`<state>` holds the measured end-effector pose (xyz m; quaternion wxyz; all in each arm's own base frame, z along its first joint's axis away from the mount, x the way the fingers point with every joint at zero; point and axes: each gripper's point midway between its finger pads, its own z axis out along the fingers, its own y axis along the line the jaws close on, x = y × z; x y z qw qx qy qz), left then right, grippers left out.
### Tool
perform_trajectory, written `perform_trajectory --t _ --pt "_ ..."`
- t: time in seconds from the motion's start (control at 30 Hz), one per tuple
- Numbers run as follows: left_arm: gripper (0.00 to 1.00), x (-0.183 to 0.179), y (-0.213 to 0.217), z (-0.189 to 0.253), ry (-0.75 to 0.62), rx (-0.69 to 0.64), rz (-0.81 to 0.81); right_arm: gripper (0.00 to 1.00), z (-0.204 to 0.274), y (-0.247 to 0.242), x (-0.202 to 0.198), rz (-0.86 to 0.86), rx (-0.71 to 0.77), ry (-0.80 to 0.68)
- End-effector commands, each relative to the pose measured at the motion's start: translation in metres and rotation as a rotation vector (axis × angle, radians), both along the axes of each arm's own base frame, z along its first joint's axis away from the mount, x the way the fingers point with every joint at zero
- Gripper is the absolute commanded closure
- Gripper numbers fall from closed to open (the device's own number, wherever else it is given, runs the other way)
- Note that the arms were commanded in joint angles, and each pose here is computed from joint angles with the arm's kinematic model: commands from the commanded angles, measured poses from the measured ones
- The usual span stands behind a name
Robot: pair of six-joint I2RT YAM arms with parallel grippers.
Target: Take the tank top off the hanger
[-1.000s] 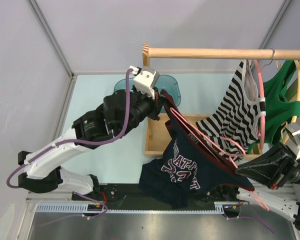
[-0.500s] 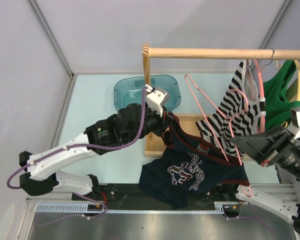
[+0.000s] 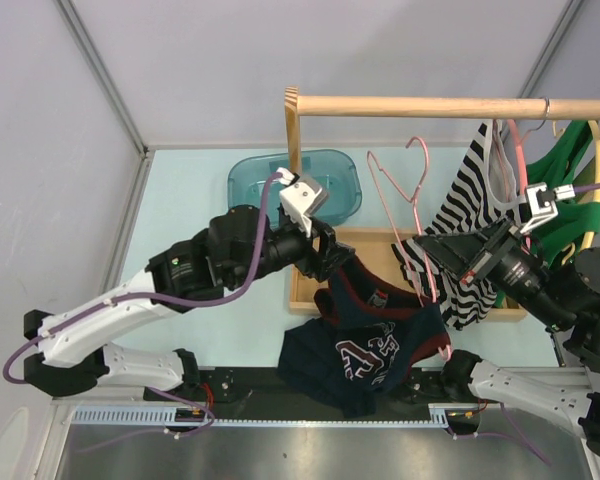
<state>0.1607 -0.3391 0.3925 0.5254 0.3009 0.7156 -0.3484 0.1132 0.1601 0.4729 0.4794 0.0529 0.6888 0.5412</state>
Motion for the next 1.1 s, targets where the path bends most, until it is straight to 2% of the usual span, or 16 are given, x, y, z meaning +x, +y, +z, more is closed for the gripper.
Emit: perform_trajectory --t 0.0,0.07,0.1,0.17,0.23,0.37,0.43,0.57,0.67,0.87,0.93,1.07 --pt "0.3 -0.014 0.019 0.044 -0.086 -0.058 -0.065 1.0 0.031 0.001 0.01 -0.045 0.079 -0.001" --pt "0.25 -0.033 0.017 0.058 -0.114 -0.108 -0.178 1.0 0.031 0.002 0.012 -0.051 0.079 0.009" --pt "0.25 -0.057 0.009 0.058 -0.111 -0.13 -0.322 1.0 0.031 0.004 0.014 -0.053 0.074 0.012" --pt "0.23 -0.083 0.002 0.075 -0.14 -0.219 -0.467 1.0 0.033 0.005 0.016 -0.057 0.079 0.009" --pt "0.16 -0.114 -0.004 0.075 -0.148 -0.247 -0.603 1.0 0.033 0.01 0.017 -0.051 0.077 0.009" --pt "0.13 -0.144 -0.022 0.074 -0.218 -0.258 -0.687 1.0 0.034 0.017 0.017 -0.028 0.081 0.007" --pt "0.01 -0.159 -0.033 0.066 -0.219 -0.237 -0.743 1.0 0.034 0.019 0.017 -0.02 0.089 0.002" --pt "0.02 -0.169 -0.056 0.05 -0.193 -0.197 -0.762 1.0 0.032 0.021 0.016 -0.011 0.091 0.002" --pt "0.05 -0.16 -0.074 0.033 -0.164 -0.144 -0.692 1.0 0.033 0.022 0.015 -0.002 0.103 -0.001" --pt "0.21 -0.135 -0.089 0.01 -0.095 -0.061 -0.545 1.0 0.036 0.016 0.015 -0.018 0.116 -0.007" --pt "0.35 -0.132 -0.088 0.009 -0.086 -0.067 -0.52 1.0 0.036 0.015 0.016 -0.028 0.116 -0.006" --pt "0.48 -0.127 -0.084 0.006 -0.069 -0.068 -0.48 1.0 0.038 0.015 0.017 -0.03 0.126 -0.009"
